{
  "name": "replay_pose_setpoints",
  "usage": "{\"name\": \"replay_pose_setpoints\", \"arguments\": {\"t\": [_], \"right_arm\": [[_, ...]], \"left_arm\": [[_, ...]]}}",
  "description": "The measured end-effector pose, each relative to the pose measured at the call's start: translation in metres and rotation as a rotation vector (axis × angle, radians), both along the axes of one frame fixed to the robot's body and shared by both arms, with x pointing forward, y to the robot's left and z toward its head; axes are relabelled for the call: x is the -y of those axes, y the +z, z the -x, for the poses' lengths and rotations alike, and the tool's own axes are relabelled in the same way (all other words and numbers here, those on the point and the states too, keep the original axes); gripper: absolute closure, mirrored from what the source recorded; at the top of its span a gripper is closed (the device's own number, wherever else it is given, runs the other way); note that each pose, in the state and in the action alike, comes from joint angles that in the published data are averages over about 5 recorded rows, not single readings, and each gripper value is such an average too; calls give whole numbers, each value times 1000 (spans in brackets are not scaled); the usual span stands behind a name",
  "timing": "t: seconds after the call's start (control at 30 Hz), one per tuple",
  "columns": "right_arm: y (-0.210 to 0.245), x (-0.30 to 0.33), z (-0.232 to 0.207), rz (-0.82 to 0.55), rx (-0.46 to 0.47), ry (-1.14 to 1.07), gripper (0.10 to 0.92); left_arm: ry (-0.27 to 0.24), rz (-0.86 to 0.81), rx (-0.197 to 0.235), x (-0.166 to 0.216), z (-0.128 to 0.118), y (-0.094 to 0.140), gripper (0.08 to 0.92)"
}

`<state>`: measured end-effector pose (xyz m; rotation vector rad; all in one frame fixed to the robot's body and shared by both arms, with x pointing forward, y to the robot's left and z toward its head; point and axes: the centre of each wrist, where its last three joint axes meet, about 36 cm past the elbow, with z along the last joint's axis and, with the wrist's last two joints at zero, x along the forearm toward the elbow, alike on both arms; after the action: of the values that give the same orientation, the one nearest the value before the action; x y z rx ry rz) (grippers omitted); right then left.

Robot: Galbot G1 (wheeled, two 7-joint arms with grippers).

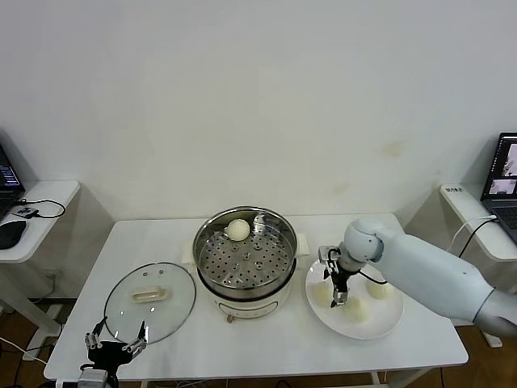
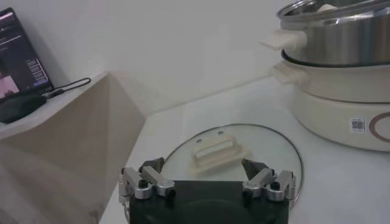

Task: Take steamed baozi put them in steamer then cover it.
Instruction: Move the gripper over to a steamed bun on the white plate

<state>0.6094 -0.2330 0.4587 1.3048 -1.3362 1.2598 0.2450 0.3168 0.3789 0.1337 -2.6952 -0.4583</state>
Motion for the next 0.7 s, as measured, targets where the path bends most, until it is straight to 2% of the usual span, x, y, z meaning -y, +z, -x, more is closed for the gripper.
{"name": "replay_pose_setpoints", "arguments": {"t": [0.4, 0.6, 0.7], "right_arm": [[-7, -1, 3, -2, -6, -9, 205], [-6, 3, 2, 0, -3, -18, 328], [-4, 6, 2, 0, -1, -23, 363]], "left_arm": [[-3, -1, -4, 1, -1, -2, 177], [-3, 0, -5, 2, -1, -3, 177], [-2, 0, -4, 2, -2, -3, 177]]}}
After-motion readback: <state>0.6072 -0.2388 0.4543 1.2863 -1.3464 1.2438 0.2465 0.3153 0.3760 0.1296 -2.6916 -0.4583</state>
